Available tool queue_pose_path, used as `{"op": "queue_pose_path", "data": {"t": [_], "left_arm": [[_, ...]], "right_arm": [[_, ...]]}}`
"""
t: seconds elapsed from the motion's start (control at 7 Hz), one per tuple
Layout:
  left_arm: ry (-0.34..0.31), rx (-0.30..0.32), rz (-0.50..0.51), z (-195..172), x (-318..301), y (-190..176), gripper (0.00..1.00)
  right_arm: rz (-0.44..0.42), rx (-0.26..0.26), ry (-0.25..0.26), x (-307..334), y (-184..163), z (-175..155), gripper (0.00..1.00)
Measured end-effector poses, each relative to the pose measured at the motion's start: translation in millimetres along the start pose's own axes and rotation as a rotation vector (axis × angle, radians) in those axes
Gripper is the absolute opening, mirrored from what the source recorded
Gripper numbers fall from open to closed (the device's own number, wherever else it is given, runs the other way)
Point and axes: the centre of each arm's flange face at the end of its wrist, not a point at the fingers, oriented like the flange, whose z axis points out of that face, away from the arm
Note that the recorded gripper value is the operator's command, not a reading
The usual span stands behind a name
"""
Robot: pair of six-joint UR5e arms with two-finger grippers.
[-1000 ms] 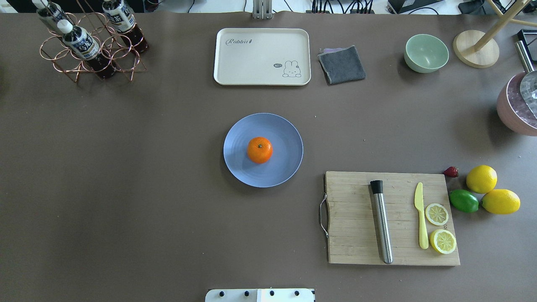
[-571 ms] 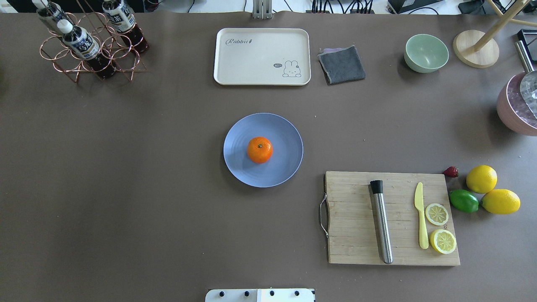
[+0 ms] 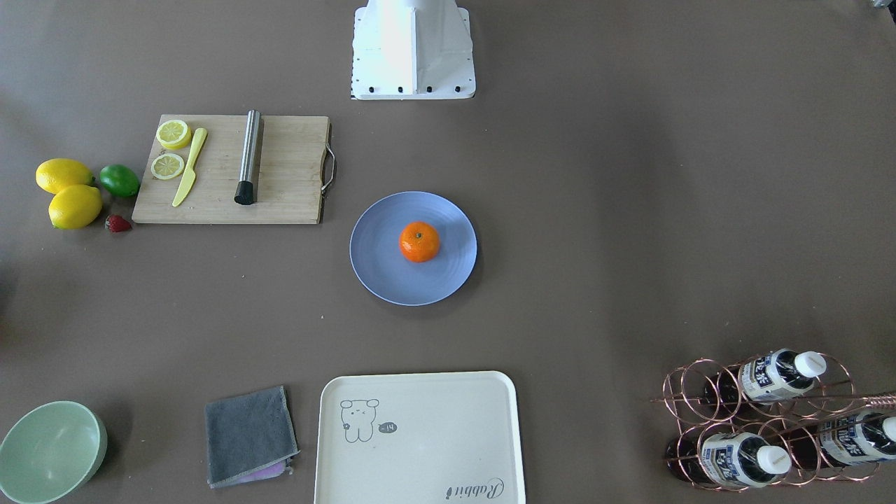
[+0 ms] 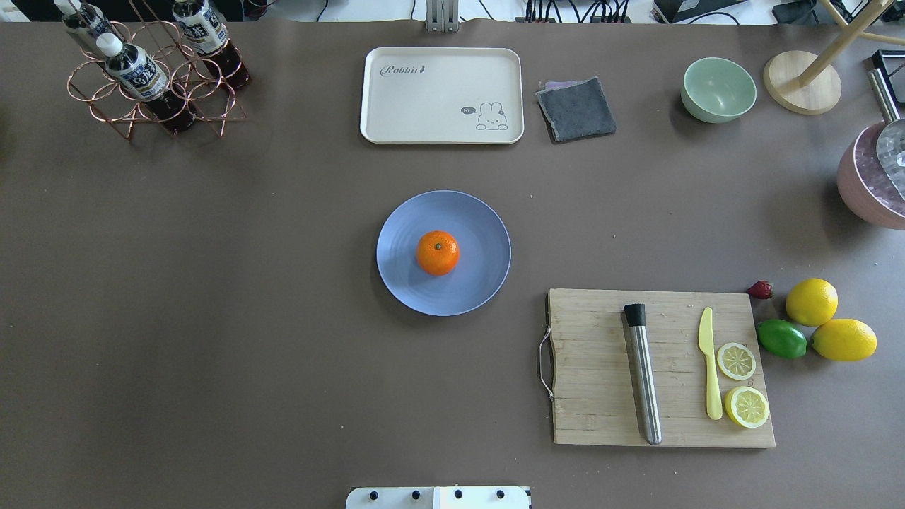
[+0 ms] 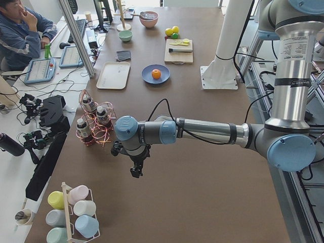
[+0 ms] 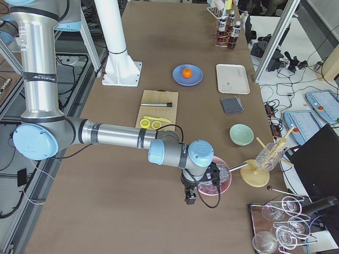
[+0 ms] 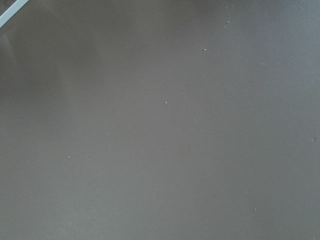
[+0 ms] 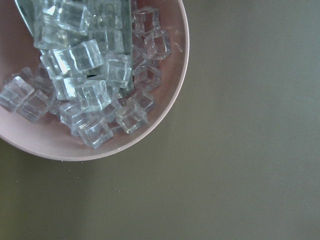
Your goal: Pick orange to plate
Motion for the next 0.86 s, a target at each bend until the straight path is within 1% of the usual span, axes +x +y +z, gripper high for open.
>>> {"op": "queue_pose_path", "data": {"t": [0.86], "left_arm": [[0.002,0.003,-0.003,-1.3,-0.5,0.5,0.98]], "right_arm": [[0.001,-0.001,-0.002,-0.1,3.1,1.0,1.00]]}}
